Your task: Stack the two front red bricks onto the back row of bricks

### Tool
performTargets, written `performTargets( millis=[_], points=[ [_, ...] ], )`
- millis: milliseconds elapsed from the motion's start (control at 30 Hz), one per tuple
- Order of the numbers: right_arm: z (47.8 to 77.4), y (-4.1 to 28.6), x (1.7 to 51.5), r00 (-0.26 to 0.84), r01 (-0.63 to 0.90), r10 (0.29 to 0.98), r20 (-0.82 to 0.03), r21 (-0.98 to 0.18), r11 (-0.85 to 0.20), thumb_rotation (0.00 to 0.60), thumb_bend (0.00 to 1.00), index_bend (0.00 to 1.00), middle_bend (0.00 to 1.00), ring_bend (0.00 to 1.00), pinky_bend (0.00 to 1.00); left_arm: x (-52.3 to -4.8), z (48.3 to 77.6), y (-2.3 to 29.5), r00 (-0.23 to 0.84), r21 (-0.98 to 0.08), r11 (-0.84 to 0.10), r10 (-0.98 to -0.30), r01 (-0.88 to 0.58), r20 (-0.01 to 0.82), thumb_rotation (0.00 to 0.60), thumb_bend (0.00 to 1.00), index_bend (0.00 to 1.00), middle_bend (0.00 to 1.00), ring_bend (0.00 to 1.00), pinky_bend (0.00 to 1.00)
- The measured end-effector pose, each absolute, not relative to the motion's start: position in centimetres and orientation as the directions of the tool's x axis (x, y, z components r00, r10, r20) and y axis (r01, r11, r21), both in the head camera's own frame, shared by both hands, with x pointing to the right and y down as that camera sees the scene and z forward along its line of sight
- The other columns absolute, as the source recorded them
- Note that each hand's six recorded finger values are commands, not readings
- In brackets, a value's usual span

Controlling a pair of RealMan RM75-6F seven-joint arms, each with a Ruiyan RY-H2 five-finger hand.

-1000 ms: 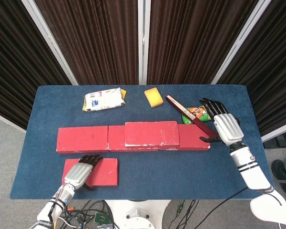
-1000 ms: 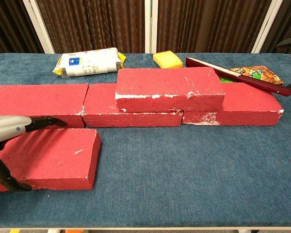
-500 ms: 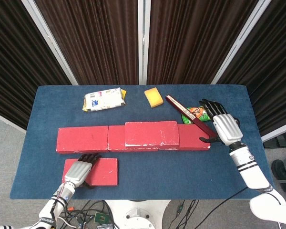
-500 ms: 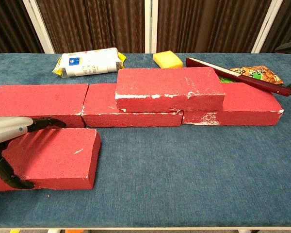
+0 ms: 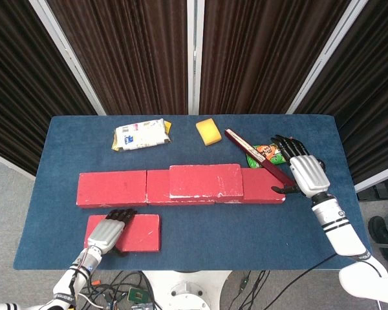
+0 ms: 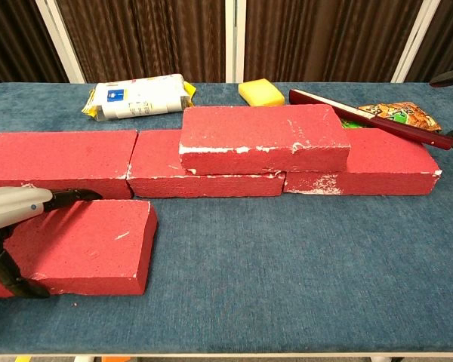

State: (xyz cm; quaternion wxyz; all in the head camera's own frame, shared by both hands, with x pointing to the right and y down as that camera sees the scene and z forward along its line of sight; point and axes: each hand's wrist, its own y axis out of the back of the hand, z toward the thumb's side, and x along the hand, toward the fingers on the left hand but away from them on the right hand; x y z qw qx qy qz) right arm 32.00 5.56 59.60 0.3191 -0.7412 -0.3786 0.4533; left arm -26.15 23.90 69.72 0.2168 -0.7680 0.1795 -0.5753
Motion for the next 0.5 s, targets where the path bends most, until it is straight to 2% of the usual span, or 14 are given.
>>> performTargets(
  millis=[233,500],
  points=[
    [59.80,5.64,32.10,0.299,0.273,0.848,-0.438,-0.812,-0.515,0.600,0.00,0.00,0.00,0.00,0.00,-26.20,69.88,23.96,0.265,-0.546,-0.838,-0.530,-0.017,0.805,0.600,0.00,0.00,0.02,0.00,0.06],
    [60.02,5.66,32.12,0.294,0.273,0.845,-0.447,-0.808,-0.522,0.600,0.00,0.00,0.00,0.00,0.00,-26.35,69.73,24.15,0.255,-0.541,-0.841,-0.524,-0.002,0.813,0.600,0.09,0.00,0.05,0.04,0.15]
  ],
)
